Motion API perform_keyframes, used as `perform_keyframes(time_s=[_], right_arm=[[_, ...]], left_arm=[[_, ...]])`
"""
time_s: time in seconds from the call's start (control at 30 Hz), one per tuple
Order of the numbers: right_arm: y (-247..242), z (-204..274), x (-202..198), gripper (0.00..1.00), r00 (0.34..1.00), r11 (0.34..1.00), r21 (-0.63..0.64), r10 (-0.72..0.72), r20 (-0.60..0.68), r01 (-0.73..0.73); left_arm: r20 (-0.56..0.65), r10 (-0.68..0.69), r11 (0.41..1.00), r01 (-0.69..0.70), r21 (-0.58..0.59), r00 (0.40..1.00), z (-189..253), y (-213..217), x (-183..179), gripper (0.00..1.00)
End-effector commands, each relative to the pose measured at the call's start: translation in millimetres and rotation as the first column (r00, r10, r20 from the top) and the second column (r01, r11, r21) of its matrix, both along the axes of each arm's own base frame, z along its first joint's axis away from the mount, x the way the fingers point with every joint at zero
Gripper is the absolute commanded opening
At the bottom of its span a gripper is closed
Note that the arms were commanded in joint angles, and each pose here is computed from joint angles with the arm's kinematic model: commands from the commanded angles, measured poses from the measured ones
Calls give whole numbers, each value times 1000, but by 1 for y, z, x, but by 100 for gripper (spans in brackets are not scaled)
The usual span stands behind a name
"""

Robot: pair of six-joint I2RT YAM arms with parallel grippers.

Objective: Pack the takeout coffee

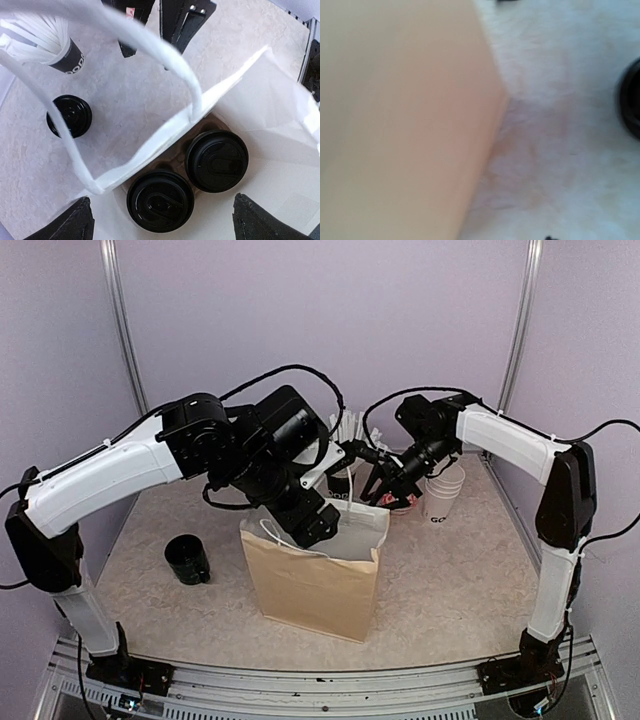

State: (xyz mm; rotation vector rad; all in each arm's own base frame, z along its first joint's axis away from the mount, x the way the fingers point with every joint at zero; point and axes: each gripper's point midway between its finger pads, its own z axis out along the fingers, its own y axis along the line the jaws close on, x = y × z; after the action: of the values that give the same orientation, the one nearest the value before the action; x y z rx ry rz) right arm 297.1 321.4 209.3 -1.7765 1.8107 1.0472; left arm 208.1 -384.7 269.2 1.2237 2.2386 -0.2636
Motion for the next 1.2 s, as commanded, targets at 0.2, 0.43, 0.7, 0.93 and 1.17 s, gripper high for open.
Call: perform_keyframes(time_s=[0.2,0.43,0.7,0.93,1.17], right_arm=[[-29,83,61,53,947,975,57,-222,234,215],[-44,123,127,39,811,860,214,-508,289,462],[-72,105,183,37,731,739,249,-668,142,627],[-64,72,192,36,768,758,205,-639,40,619],[-70,53,194,38,743,739,155,-668,45,655]], left_arm=[[223,20,980,25,-198,975,95,14,17,95],[390,134,965,-30,-261,911,128,48,60,99],[526,389,877,-128,-464,756,164,106,127,98],[522,511,830,-234,-507,682,130,149,171,82],[494,566,784,-247,-569,659,108,179,178,83]])
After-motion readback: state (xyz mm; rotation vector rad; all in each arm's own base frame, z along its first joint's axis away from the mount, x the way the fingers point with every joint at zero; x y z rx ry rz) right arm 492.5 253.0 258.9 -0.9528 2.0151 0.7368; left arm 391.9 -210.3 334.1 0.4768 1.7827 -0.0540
